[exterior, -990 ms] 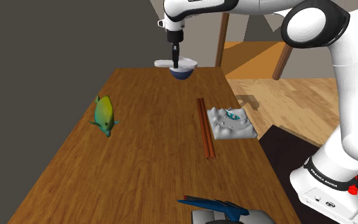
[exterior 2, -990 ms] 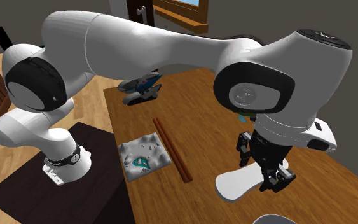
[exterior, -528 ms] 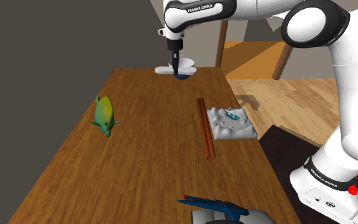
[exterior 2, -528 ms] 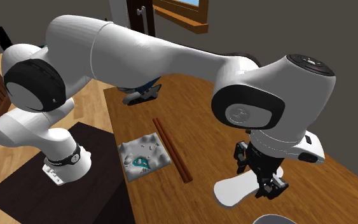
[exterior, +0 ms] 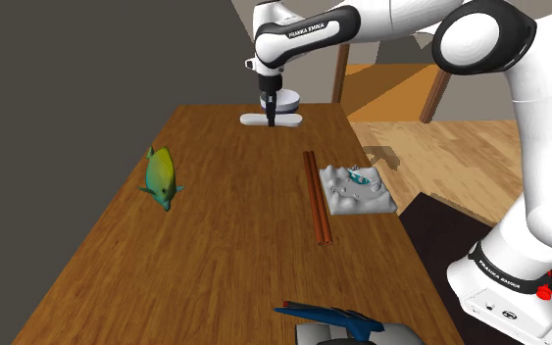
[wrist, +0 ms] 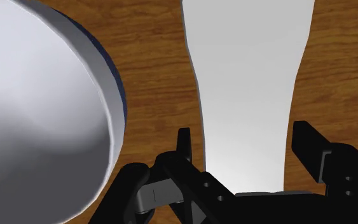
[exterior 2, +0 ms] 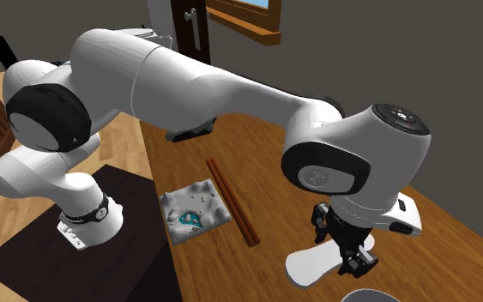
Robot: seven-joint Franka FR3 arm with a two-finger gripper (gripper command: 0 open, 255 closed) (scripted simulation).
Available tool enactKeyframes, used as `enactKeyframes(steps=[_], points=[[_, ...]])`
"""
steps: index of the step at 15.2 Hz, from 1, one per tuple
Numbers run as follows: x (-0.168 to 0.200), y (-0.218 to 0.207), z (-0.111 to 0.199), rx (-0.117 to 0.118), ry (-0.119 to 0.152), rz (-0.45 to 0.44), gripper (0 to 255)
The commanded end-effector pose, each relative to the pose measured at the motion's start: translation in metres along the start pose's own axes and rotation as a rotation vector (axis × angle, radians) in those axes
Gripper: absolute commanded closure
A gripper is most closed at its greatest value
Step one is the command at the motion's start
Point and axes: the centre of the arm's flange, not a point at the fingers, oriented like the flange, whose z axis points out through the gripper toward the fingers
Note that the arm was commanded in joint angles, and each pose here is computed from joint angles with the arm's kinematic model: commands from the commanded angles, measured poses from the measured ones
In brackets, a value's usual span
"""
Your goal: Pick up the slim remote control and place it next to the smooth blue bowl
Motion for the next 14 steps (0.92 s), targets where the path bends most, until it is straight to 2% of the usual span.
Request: enactKeyframes(steps=[1,8,14], points=[[0.0,0.0,0.011,-0.001,0.001,0.0,255],[0.0,-0.001,0.05,-0.001,0.001,0.0,255],[0.0,-0.001,0.05,-0.001,0.001,0.0,255]])
